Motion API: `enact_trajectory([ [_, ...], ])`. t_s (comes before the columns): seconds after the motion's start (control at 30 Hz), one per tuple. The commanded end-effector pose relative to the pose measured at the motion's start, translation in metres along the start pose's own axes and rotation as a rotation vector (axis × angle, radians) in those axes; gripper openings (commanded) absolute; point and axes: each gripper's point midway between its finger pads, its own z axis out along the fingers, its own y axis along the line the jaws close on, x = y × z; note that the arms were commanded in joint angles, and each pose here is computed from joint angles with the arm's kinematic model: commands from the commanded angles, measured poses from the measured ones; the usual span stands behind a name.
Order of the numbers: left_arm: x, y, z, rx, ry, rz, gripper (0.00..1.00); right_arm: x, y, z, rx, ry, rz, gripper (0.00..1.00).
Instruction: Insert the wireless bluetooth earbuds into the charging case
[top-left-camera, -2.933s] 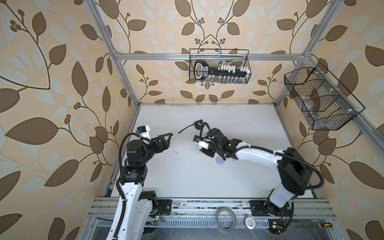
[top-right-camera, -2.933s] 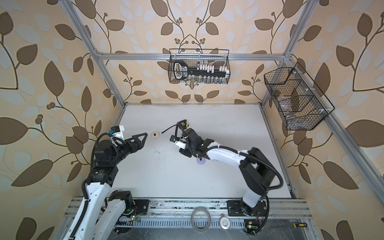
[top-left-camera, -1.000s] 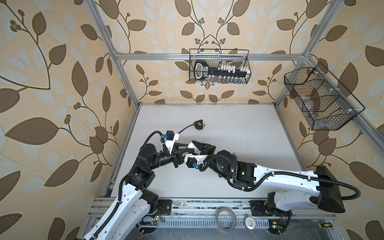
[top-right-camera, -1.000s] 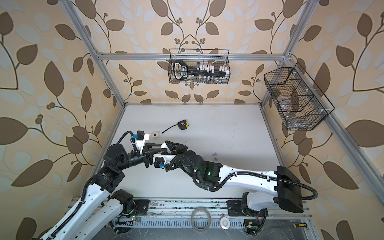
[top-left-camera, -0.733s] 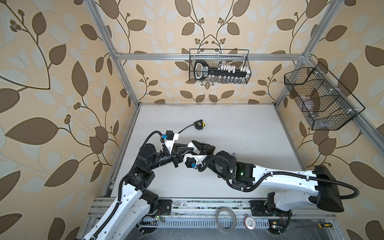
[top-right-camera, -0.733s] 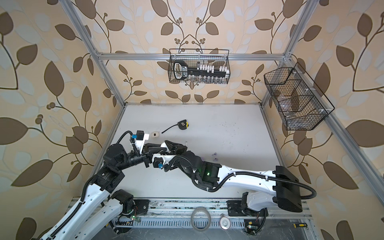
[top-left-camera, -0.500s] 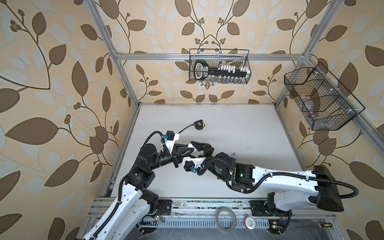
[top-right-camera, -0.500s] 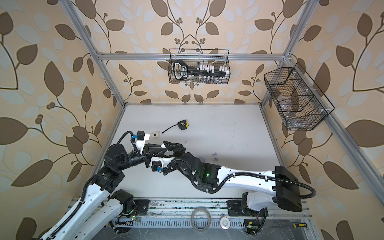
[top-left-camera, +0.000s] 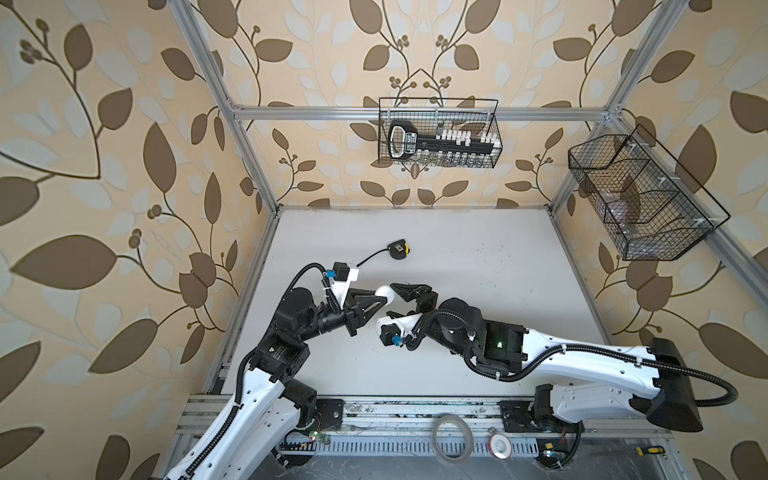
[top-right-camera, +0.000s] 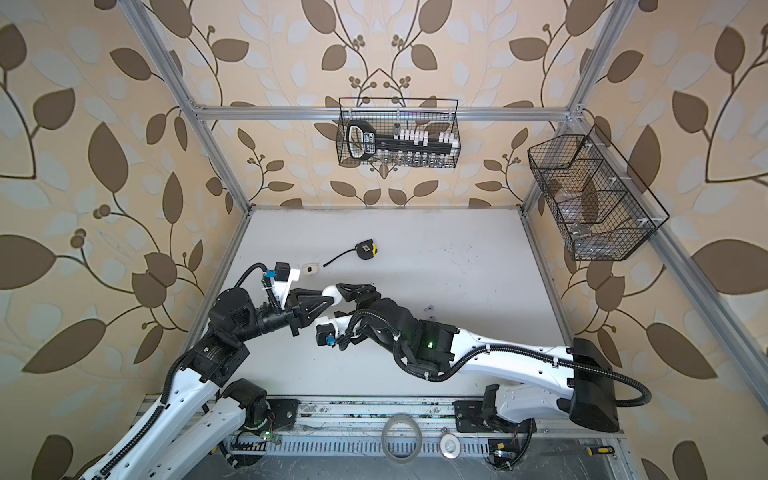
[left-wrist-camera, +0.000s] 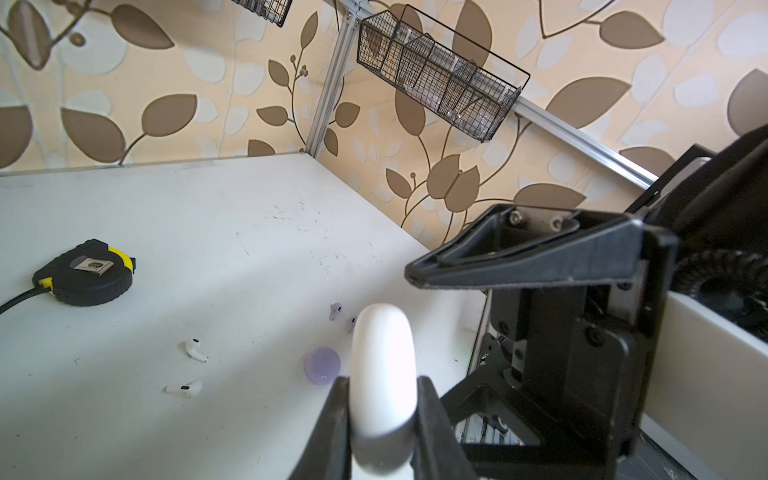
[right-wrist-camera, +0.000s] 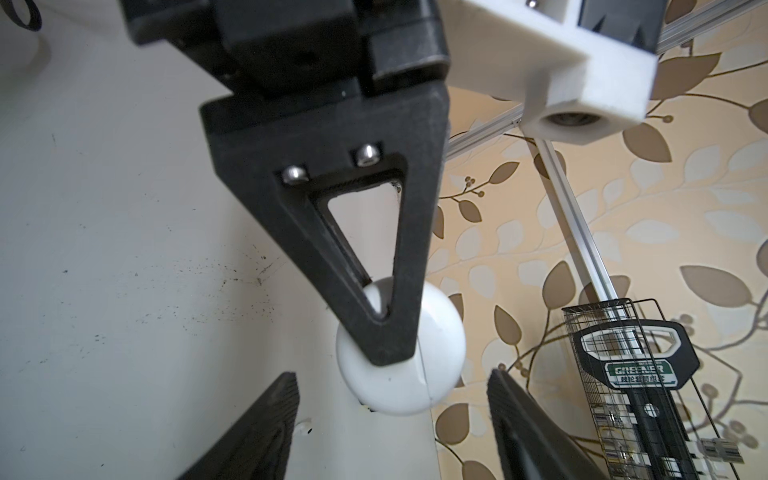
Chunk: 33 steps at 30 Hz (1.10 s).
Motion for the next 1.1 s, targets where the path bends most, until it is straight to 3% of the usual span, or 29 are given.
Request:
enact_trajectory([
  [0.0, -0.02, -0.019, -0.003, 0.055, -0.039, 0.059, 0.0, -0.005, -0.005, 0.004, -0.018, -0.003, -0.024, 0.73],
  [0.33, -0.019, -0.019, -0.003, 0.06, -0.035, 0.059, 0.0, -0.002, -0.014, 0.022, -0.026, 0.009, 0.019, 0.72],
  [0.4, -0.019, -0.019, -0.003, 0.06, -0.036, 0.059, 0.0, -0.004, -0.013, 0.023, -0.031, -0.002, 0.02, 0.67],
  [0.53, -0.02, -0.019, -0.003, 0.061, -0.036, 0.061, 0.0, -0.006, -0.009, 0.025, -0.046, -0.007, 0.016, 0.46],
  [0.83, -0.02, -0.02, -0.003, 0.061, -0.038, 0.062, 0.04, -0.009, -0.009, 0.027, -0.052, -0.01, 0.02, 0.31],
  [0.9, -0.019, -0.021, -0.003, 0.067, -0.035, 0.063, 0.0, -0.011, -0.009, 0.026, -0.054, -0.018, 0.021, 0.31],
  [1.0, -0.019, -0.021, -0.003, 0.068, -0.036, 0.062, 0.0, -0.011, -0.011, 0.028, -0.044, -0.014, 0.023, 0.49],
  [1.07, -0.019, -0.021, -0.003, 0.068, -0.036, 0.063, 0.0, -0.012, -0.011, 0.03, -0.046, -0.016, 0.022, 0.53],
])
